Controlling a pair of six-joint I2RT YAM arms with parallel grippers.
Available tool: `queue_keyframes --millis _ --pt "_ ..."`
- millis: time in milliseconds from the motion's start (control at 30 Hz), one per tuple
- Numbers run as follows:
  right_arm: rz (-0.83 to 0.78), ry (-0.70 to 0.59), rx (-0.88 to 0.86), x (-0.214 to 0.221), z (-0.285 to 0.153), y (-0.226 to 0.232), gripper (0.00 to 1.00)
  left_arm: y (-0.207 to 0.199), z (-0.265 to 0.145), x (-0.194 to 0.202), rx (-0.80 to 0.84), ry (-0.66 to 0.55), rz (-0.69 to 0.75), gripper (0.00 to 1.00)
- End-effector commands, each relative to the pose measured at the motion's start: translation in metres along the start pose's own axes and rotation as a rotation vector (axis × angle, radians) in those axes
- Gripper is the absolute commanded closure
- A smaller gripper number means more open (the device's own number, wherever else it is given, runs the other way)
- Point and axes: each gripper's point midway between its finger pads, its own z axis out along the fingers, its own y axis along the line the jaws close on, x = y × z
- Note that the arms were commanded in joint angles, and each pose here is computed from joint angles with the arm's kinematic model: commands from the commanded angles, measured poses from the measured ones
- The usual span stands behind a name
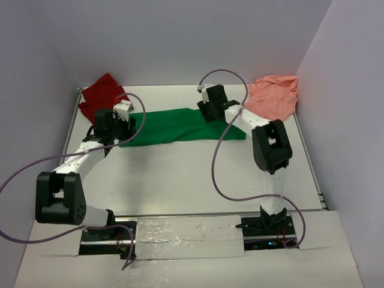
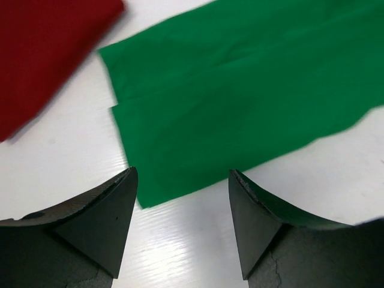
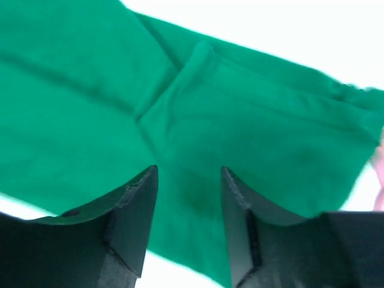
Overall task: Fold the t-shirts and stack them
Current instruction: Fold the other side of the tshirt into a rectangle, then rotate the tshirt 90 degrees
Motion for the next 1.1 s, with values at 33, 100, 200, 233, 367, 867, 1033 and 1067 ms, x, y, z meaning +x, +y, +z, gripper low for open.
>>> queue_keyframes --millis 33,100,200,233,367,867,1033,1067 --pt "0.054 -0.402 -0.021 -0.096 -0.094 -0.013 0.45 -0.036 0.013 0.005 0.155 0.026 0.056 0.33" --pt "0.07 -0.445 -0.026 -0.106 -0.122 -0.019 0.45 -0.04 0.021 0.011 0.163 0.056 0.048 0.39" --pt "0.112 -0.46 -0.044 -0.109 -0.148 -0.027 0.52 -0.031 0.042 0.025 0.11 0.147 0.008 0.51" --pt "0.13 -0.466 -0.053 -0.109 -0.154 -0.027 0.55 -0.027 0.053 0.03 0.094 0.179 -0.002 0.66" --pt "0.163 -0.494 -0.069 -0.099 -0.186 -0.039 0.78 -0.01 0.074 0.033 0.003 0.211 -0.026 1.0" --pt "0.182 -0.44 -0.065 -0.051 -0.203 -0.05 1.0 0.031 0.109 -0.012 -0.197 0.084 -0.047 1.0" --pt "0.205 -0.461 -0.067 -0.056 -0.217 -0.061 1.0 0.027 0.131 0.016 -0.166 0.235 -0.059 1.0" --pt "0.212 -0.462 -0.064 -0.058 -0.22 -0.063 1.0 0.026 0.133 0.023 -0.161 0.265 -0.059 1.0"
